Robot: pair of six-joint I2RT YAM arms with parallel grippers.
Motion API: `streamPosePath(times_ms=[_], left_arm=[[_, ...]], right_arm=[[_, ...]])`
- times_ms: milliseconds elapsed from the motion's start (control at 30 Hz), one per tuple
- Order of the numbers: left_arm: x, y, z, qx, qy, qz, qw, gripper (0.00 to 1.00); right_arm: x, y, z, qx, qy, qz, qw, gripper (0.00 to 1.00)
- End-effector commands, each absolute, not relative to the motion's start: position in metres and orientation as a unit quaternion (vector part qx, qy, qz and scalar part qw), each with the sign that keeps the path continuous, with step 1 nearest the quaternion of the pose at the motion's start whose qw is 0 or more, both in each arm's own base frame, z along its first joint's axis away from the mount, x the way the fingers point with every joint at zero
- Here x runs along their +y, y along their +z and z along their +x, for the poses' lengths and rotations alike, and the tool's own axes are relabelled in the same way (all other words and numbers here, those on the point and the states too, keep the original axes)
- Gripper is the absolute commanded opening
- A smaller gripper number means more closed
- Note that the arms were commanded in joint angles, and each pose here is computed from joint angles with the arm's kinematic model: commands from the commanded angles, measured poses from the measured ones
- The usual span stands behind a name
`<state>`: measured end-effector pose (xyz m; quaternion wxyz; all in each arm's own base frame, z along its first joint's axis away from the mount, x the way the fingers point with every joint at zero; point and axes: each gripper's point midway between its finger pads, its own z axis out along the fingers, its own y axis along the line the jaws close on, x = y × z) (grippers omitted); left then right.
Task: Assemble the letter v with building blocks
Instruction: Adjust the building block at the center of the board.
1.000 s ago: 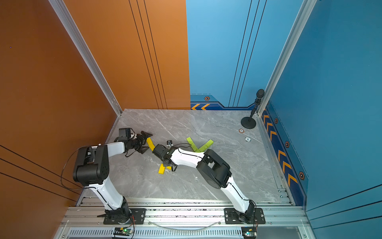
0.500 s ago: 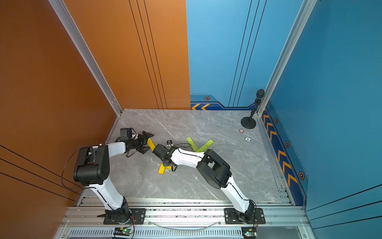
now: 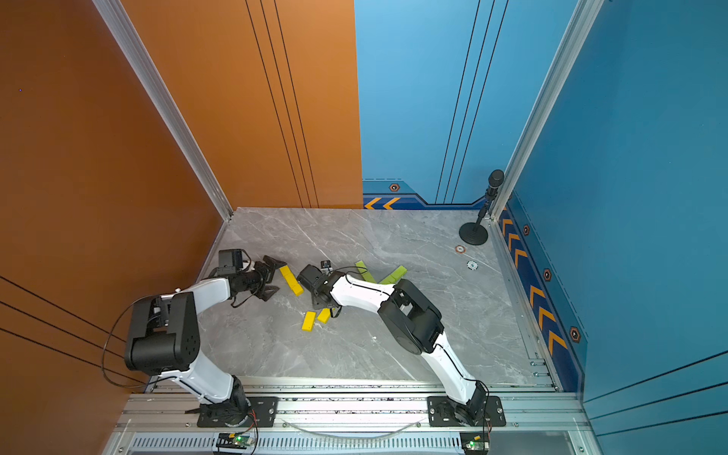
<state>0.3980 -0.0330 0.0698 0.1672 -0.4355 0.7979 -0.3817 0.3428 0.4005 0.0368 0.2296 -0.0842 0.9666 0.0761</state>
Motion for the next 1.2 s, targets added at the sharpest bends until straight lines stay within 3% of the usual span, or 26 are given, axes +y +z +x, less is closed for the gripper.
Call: streamPosePath(times_ms=[0,333,933,1167], left_arm=[[-0.032,0.061,0.389,0.803,-0.381,-0.433,0.151,0.98],[-0.035,0.056,0.397,0.803,-0.388,-0.427,0.147,0.98],[-0.048,0.048,0.407,0.794,-0.410,-0.425,0.146,0.98],[-0.043,0.051,0.412,0.765,-0.431,-0.456,0.145,0.98]], right_arm=[[0.415,0.041,0.362,0.964,0.100,-0.094,0.229,0.78],[0.433,0.012,0.392,0.967,0.112,-0.083,0.212,1.00],[0.464,-0.029,0.396,0.974,0.132,-0.072,0.172,1.00],[0.444,-0.034,0.394,0.978,0.074,-0.065,0.182,1.00]])
